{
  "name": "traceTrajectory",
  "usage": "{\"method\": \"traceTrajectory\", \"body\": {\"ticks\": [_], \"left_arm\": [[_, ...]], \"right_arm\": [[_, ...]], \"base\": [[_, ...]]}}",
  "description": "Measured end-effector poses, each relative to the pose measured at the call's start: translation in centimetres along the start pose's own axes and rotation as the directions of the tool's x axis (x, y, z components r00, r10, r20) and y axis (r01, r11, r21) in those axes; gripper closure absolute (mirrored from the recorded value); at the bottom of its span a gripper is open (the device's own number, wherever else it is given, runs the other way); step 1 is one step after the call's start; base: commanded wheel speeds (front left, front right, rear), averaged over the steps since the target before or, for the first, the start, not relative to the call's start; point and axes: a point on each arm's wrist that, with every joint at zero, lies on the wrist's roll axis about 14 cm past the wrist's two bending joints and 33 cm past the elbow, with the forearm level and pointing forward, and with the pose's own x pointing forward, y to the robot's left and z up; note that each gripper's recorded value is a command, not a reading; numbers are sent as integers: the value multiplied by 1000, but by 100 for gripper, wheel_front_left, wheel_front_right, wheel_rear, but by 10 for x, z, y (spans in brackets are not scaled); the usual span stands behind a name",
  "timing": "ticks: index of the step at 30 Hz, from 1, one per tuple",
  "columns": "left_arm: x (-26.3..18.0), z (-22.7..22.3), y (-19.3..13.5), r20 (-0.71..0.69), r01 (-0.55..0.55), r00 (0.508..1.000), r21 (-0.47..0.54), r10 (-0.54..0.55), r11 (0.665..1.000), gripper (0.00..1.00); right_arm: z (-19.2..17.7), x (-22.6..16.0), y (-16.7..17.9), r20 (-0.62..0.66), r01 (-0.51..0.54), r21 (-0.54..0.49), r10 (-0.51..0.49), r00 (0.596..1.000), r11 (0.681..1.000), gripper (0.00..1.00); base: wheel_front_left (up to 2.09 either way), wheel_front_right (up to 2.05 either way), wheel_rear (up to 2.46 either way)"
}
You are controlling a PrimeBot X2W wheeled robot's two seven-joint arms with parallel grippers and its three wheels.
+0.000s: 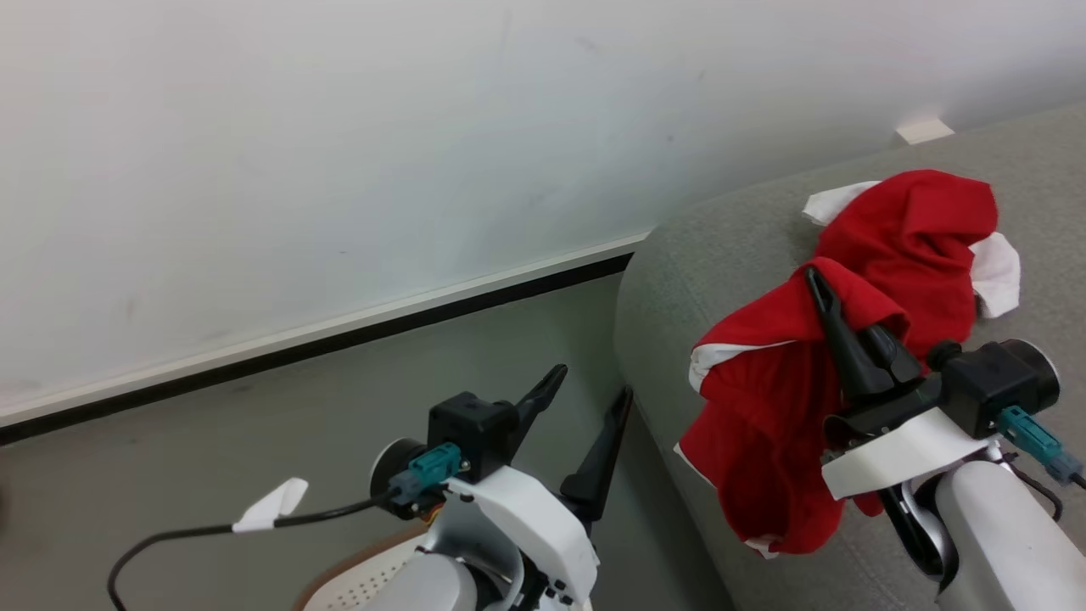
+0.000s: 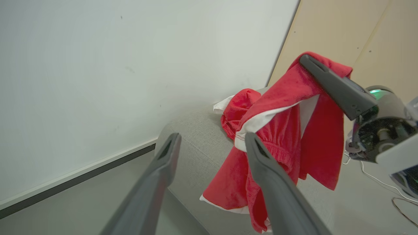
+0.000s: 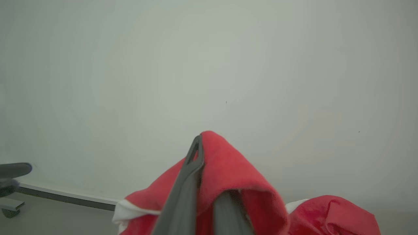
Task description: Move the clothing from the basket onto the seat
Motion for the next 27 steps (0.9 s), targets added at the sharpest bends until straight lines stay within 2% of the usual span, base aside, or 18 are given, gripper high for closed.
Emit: {"method": "traceTrajectory", "body": {"ticks": [8, 15, 22, 27], "left_arm": [[14, -13, -50, -26, 158, 987, -25, -159, 987, 0], [20, -23, -83, -39, 270, 962, -49, -272, 962, 0], [27, -36, -84, -66, 323, 943, -69, -327, 944, 0], [35, -45, -75, -80, 365, 926, -55, -369, 929, 0]], "right_arm": [[15, -42, -47, 8, 120, -77, -120, 993, 990, 100], [29, -76, -84, 9, 223, -144, -224, 975, 964, 100], [31, -71, -98, 3, 256, -172, -259, 966, 951, 100], [42, -42, -116, 35, 275, -214, -275, 961, 937, 100]], "base": [[0, 0, 0], [0, 0, 0], [0, 0, 0], [0, 0, 0]]}}
